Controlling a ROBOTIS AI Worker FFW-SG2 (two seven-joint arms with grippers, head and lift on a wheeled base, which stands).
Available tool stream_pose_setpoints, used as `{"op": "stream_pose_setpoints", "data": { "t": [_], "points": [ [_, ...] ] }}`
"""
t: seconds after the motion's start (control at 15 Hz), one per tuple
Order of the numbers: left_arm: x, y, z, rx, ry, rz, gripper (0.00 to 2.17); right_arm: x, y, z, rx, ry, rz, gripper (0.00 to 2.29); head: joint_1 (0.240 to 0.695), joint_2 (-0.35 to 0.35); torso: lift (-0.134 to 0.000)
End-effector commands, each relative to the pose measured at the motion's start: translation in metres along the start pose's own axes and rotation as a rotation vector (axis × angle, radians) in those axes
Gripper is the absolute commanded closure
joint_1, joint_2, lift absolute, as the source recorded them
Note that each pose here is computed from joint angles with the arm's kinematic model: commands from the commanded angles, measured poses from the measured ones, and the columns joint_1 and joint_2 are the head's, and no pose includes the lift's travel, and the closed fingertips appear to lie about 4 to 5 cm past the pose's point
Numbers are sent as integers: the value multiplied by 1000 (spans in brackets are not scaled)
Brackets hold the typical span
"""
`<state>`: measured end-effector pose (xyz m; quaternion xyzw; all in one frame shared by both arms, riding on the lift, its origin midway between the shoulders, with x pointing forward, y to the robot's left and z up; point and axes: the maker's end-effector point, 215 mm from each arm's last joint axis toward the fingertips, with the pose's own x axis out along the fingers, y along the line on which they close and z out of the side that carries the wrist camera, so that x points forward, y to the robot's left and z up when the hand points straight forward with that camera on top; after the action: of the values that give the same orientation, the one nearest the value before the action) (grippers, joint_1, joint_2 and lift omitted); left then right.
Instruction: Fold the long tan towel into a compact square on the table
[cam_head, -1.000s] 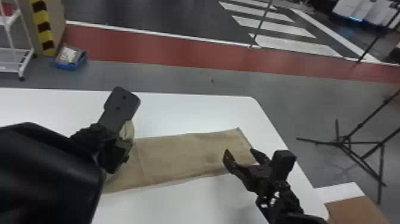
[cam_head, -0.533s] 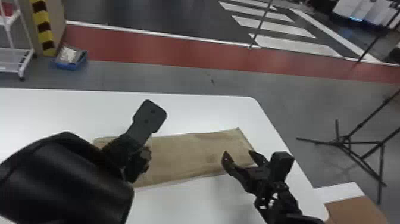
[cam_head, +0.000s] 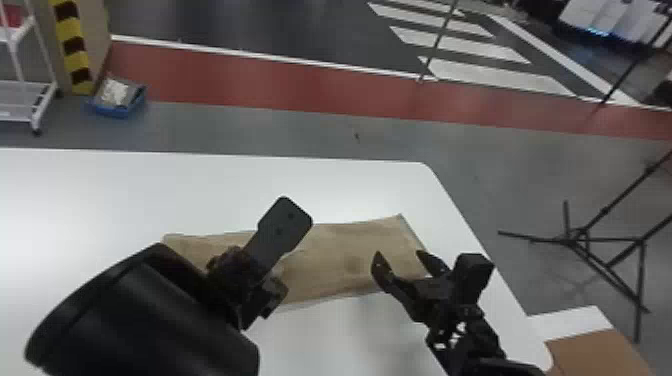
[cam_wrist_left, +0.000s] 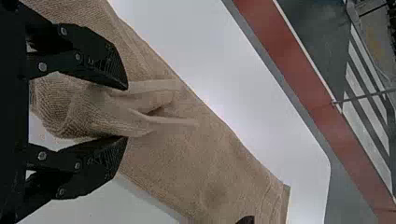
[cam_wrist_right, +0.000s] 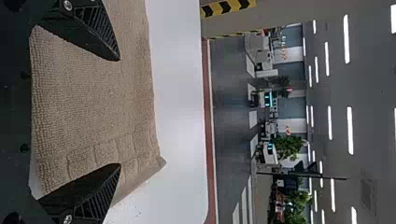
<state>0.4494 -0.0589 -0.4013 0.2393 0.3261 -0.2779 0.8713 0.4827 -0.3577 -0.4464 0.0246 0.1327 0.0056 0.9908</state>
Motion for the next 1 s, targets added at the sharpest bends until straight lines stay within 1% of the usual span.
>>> {"op": "stream_pose_setpoints", "data": {
  "t": [0.0,0.13,0.4,0.53,0.67,0.73,0.8,0.87,0.93],
  "points": [
    [2,-8,-1,8,5,-13,36,0,1,0,3,-1,1,70,695,-350,-113],
    [0,-12,0,9,0,-19,36,-1,2,0,2,-2,2,70,695,-350,-113],
    [-9,-17,1,-14,-18,-31,36,0,4,2,-2,-6,5,73,695,-350,-113],
    [-15,-17,3,-36,-33,-41,36,1,10,4,-4,-9,16,73,695,-350,-113],
    [-29,-5,3,-97,-61,-40,36,0,34,8,-11,-12,58,73,695,-350,-113],
    [-38,8,-2,-153,-74,-38,33,1,50,10,-12,-8,89,76,695,-350,-113],
    [-46,37,-12,-225,-87,-5,26,2,71,7,-10,7,128,76,695,-350,-113],
    [-52,65,-21,-283,-117,28,22,3,93,4,-6,25,172,76,695,-350,-113],
    [-57,85,-25,-312,-164,58,12,3,113,-1,1,44,215,76,695,-350,-113]
  ]
}}
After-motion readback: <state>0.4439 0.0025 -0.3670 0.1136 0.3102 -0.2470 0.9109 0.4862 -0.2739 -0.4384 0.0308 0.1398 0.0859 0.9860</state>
